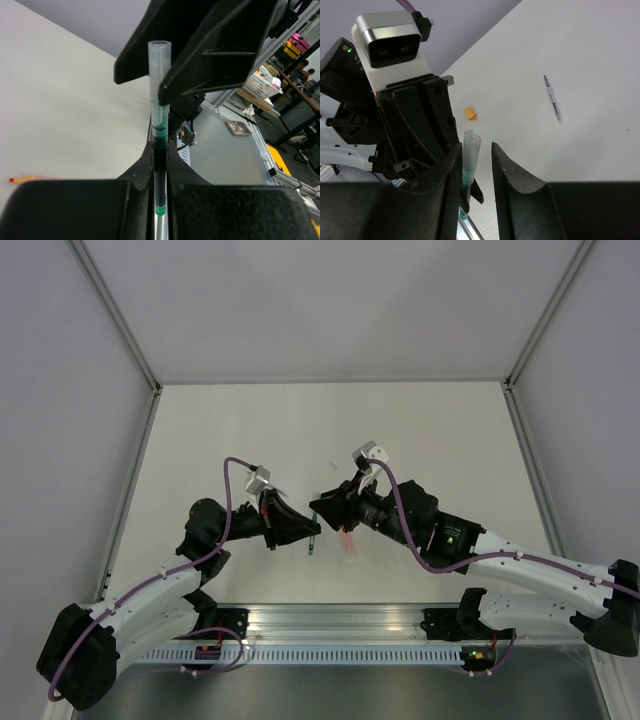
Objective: Insert the pens into the pen caps
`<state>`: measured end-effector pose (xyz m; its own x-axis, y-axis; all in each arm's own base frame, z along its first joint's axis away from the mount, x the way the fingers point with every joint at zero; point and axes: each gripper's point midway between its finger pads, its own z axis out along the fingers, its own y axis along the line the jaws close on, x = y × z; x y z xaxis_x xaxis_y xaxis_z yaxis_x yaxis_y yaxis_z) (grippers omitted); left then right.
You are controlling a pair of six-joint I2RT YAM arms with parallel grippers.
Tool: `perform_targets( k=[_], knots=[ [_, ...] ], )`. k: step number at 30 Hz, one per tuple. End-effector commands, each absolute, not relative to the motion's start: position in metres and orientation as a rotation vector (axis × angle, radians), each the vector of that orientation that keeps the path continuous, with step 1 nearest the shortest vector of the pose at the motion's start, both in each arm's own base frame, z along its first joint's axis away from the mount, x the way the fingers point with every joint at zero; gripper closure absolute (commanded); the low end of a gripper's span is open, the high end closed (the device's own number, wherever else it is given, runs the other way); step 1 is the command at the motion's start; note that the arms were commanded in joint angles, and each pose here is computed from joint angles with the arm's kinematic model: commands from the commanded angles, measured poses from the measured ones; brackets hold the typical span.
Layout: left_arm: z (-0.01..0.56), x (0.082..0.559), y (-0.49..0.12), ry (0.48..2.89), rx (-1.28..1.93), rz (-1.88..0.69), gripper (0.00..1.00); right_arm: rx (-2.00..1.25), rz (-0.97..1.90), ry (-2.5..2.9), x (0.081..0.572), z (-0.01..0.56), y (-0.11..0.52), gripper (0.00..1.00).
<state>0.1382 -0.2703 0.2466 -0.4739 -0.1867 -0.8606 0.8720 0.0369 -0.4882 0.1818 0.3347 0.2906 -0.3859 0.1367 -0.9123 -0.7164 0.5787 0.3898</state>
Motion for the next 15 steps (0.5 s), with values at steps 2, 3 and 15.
perform_targets(
  k=[2, 3, 15],
  knots=[
    [0.257, 0.128, -0.269, 1.391, 0.793, -1.594, 0.98, -0.432, 1.074, 1.634, 0.186, 0.331, 0.349, 0.72],
    [0.258, 0.127, -0.268, 1.388, 0.797, -1.592, 0.98, -0.442, 1.085, 1.637, 0.185, 0.329, 0.351, 0.76],
    [0.256, 0.126, -0.267, 1.393, 0.796, -1.590, 0.98, -0.463, 1.114, 1.594, 0.179, 0.340, 0.350, 1.00]
  ],
)
